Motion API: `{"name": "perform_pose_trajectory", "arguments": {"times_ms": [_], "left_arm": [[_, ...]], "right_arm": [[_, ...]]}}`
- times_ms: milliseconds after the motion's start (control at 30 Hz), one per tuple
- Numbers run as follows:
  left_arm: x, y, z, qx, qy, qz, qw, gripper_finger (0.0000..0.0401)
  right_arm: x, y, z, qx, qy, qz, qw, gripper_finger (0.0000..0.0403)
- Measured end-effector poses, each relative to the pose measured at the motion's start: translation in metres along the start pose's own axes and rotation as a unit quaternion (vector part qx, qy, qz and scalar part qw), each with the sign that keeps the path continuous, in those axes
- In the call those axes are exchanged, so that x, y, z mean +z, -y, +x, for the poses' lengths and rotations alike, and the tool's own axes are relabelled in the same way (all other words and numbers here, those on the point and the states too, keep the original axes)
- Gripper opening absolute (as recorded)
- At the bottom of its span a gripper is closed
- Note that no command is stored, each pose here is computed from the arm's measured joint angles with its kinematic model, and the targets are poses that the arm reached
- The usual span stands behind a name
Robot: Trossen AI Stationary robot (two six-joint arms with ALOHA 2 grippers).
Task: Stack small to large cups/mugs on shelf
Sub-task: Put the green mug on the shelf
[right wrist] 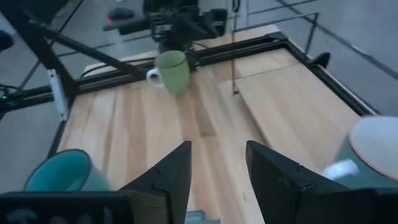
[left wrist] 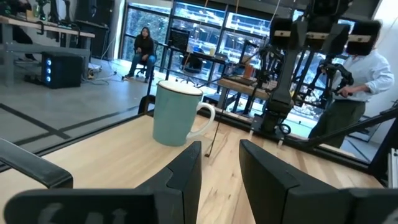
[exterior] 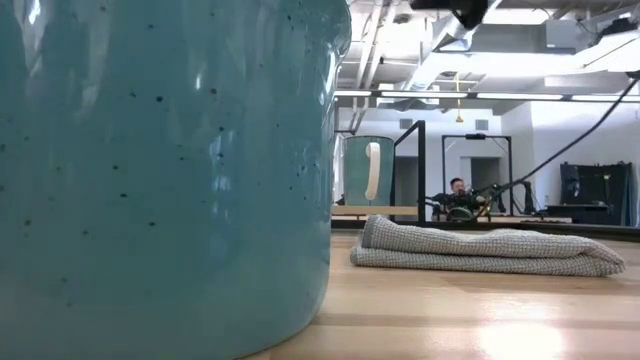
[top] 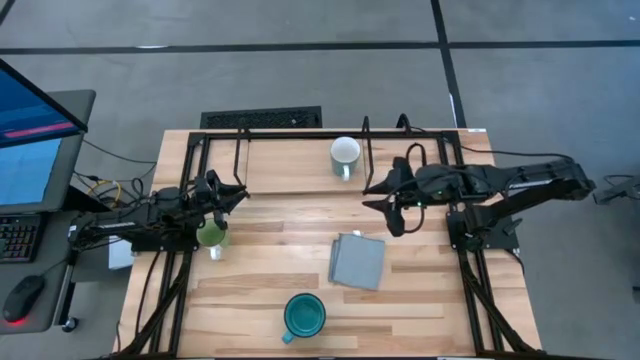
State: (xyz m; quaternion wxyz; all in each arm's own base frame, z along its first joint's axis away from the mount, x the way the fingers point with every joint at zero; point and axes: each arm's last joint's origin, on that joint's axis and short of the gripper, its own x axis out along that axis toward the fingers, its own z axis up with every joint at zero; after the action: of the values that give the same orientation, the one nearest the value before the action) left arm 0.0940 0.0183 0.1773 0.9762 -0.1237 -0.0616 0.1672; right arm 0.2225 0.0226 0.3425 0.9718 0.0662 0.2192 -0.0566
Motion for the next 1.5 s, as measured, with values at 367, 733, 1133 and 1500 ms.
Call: {"name": "perform_pose_trajectory", "arguments": {"times_ms": [367, 733, 1133, 1500], "left_arm": [[0.0, -0.002, 0.0, 0.027, 0.006, 0.001, 1.0, 0.0098], [0.0, -0.002, 0.0, 0.031, 0.007, 0.0, 1.0, 0.0098], [0.001, -0.002, 0.0, 0.037, 0.009, 0.0, 0.999, 0.0098], [0.001, -0.002, 0.0, 0.037, 0.009, 0.0, 0.999, 0.0098]], "right_arm": [[-0.053, 0.022, -0.009, -0.046, 0.026, 0.05, 0.997, 0.0173], [-0.113, 0.042, -0.01, -0.062, 0.094, 0.132, 0.985, 0.0173], [-0.146, 0.05, -0.013, -0.057, 0.139, 0.177, 0.973, 0.0173], [-0.166, 0.054, -0.013, -0.039, 0.192, 0.199, 0.96, 0.0173]]}}
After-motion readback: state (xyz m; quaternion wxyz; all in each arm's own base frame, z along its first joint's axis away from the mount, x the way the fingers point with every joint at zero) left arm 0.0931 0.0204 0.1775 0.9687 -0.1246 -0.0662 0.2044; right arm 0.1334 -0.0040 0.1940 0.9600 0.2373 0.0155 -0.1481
